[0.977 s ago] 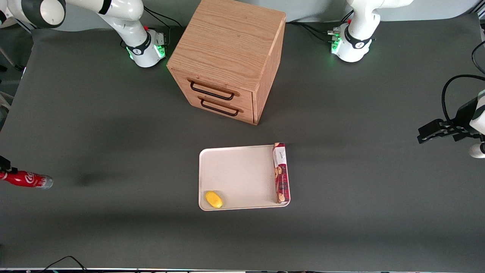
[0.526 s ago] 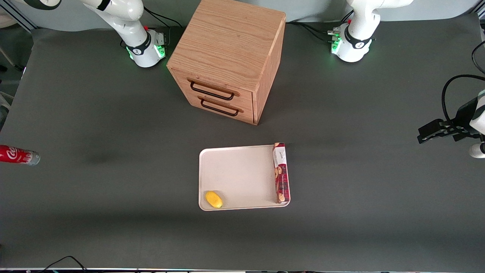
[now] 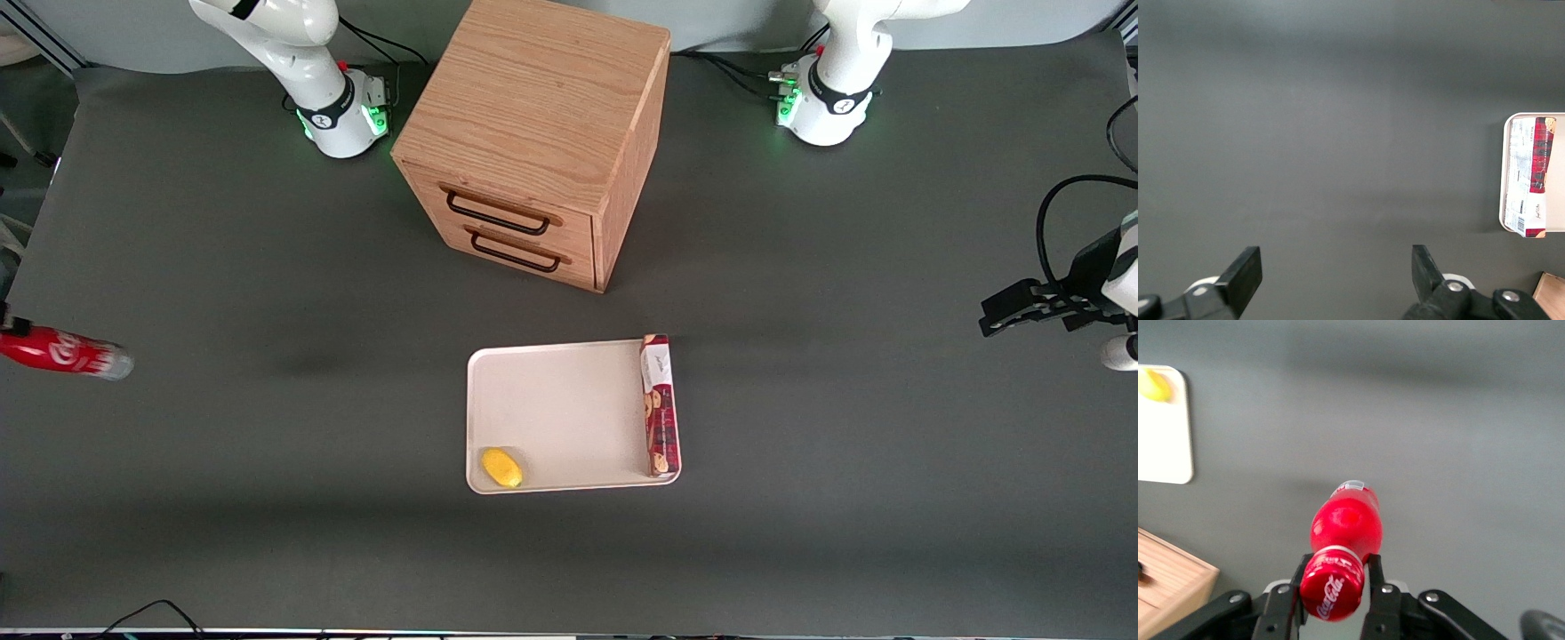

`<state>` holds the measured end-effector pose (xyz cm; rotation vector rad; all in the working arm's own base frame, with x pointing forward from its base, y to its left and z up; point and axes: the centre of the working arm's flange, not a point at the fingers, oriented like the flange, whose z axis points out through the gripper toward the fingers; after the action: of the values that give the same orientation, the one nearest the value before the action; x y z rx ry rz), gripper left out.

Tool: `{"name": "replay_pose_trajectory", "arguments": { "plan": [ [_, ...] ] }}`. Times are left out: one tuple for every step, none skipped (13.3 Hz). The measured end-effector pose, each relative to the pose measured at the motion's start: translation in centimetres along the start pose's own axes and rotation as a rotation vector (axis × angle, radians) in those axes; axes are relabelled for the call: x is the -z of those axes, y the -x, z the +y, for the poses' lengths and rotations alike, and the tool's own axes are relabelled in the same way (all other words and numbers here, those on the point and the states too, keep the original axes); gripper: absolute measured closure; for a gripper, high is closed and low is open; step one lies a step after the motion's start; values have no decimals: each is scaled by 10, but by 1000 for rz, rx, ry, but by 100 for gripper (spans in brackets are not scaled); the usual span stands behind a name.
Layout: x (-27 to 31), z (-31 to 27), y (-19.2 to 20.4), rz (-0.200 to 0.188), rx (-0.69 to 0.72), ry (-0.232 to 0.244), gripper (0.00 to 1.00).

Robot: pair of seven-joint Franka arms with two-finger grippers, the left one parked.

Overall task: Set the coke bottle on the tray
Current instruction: 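Lift the bottle with the right gripper off the table, then carry the held bottle over the white tray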

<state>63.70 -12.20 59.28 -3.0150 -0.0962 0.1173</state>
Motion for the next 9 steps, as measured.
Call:
{"name": "replay_pose_trajectory", "arguments": {
  "plan": [
    [-4, -35, -7, -5, -35, -17, 64],
    [-7, -70, -12, -10, -73, -27, 64],
    [-8, -102, -15, -12, -111, -26, 64],
    [-11, -134, -17, -9, -158, -19, 64],
    [-16, -167, -18, -2, -216, -17, 64],
    [-25, -201, -19, 6, -273, -24, 64],
    [-38, -235, -20, 19, -326, -31, 64],
    [-52, -267, -19, 35, -371, -32, 64],
    [-69, -297, -17, 51, -414, -32, 64]
  ]
}}
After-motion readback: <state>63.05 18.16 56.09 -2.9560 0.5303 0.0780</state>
